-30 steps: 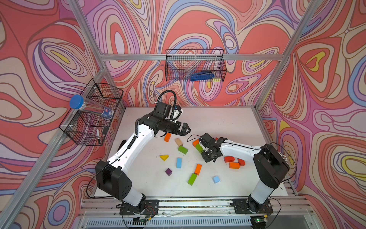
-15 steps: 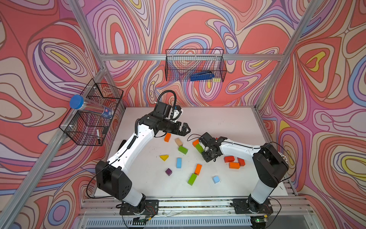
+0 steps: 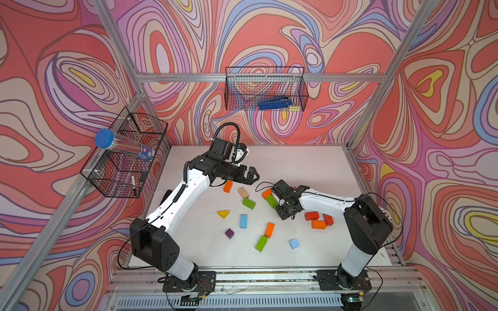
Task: Assemble a heart with building blocks
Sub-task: Assemble the building block at the center of the board, then pick up the building block from the center of the board.
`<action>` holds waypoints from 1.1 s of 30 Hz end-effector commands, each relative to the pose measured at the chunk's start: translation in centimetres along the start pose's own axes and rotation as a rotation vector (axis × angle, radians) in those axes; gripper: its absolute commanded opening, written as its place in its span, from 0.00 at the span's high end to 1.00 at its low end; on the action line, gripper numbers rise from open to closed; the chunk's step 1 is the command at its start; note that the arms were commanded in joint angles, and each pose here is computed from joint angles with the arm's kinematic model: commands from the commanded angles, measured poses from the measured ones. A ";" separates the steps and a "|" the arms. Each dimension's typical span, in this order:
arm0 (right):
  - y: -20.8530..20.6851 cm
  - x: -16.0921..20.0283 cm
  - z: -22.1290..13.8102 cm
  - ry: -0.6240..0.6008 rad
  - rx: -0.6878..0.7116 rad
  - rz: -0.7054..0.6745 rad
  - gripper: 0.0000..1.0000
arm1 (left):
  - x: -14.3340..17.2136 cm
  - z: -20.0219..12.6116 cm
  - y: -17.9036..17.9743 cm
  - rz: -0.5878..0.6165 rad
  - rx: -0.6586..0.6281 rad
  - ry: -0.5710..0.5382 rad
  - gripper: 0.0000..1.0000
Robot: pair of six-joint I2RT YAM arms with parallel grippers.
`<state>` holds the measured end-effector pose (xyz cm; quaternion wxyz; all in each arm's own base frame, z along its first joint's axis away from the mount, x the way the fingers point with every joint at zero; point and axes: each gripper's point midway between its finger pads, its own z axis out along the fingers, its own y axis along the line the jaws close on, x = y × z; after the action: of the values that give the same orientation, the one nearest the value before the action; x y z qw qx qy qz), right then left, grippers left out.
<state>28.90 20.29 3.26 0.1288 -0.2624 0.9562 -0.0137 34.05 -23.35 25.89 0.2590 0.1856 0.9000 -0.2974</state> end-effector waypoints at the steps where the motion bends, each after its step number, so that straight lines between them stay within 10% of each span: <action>1: -0.4 -0.5 -0.9 -0.022 0.008 0.002 0.54 | 0.1 0.2 -0.2 0.012 0.014 0.002 0.00; 8: 1.4 -1.7 -3.3 -0.106 -0.119 0.093 0.49 | 0.9 0.7 1.4 -0.035 -0.057 0.038 0.00; 18: 2.5 -2.0 -9.1 -0.255 -0.278 0.292 0.22 | 8.0 2.6 6.9 -0.400 -0.318 0.174 0.00; 33: 2.3 2.1 -10.8 -0.337 -0.333 0.306 0.02 | 13.1 12.5 7.5 -0.578 -0.476 0.270 0.06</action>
<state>23.41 20.72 12.26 0.2274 -0.1369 0.9452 0.1901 29.75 -23.20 6.59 0.0556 -0.0585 0.9889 -0.1250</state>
